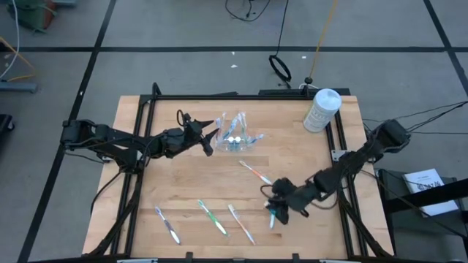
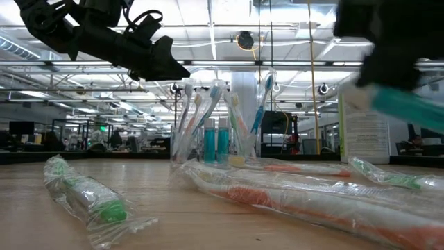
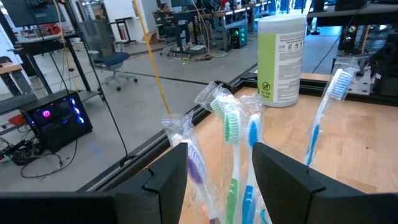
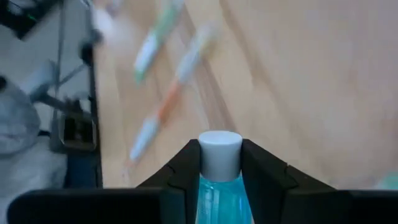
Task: Pick & Place Toothbrushes
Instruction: Put the mouthwash into the transparent organizer
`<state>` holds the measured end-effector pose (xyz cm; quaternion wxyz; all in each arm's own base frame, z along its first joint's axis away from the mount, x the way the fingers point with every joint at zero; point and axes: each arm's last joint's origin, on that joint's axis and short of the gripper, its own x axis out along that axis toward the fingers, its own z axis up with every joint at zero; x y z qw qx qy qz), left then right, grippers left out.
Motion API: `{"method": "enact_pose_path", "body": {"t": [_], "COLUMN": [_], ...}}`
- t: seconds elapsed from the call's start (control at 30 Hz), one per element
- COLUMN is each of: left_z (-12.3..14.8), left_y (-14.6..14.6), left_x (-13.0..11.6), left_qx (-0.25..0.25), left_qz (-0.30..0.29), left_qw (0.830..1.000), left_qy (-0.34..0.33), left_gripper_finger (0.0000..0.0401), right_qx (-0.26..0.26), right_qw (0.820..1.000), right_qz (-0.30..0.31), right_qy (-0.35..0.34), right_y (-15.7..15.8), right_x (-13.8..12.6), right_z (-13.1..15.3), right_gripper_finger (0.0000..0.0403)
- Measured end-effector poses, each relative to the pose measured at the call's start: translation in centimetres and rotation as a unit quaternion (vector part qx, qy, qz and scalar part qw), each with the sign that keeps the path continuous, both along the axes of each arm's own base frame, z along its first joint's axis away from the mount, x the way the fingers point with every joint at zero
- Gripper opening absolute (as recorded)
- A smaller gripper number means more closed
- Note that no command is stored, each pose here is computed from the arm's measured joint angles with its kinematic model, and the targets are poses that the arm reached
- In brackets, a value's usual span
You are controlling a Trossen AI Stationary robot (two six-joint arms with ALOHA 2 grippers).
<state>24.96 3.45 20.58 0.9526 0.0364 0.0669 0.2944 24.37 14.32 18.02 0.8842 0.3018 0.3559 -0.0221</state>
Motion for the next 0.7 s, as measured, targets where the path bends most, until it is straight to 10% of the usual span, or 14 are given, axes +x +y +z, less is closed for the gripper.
{"method": "enact_pose_path", "body": {"t": [0.13, 0.33, 0.7], "left_z": [0.0, 0.0, -0.1], "left_y": [0.0, -0.1, -0.2], "left_x": [0.0, 0.1, 0.1], "left_qx": [-0.001, -0.006, -0.018], "left_qz": [-0.005, -0.028, -0.039], "left_qw": [1.000, 1.000, 0.999], "left_qy": [0.001, 0.000, -0.007], "left_gripper_finger": [0.0186, 0.0186, 0.0186], "right_qx": [-0.145, -0.339, -0.394], "right_qw": [0.984, 0.913, 0.847], "right_qz": [-0.008, -0.042, -0.049], "right_qy": [-0.104, -0.223, -0.353], "right_y": [-2.9, -7.7, -16.5], "right_x": [1.3, 4.4, 8.2], "right_z": [2.5, 5.0, 4.4], "right_gripper_finger": [0.0088, 0.0087, 0.0087]}}
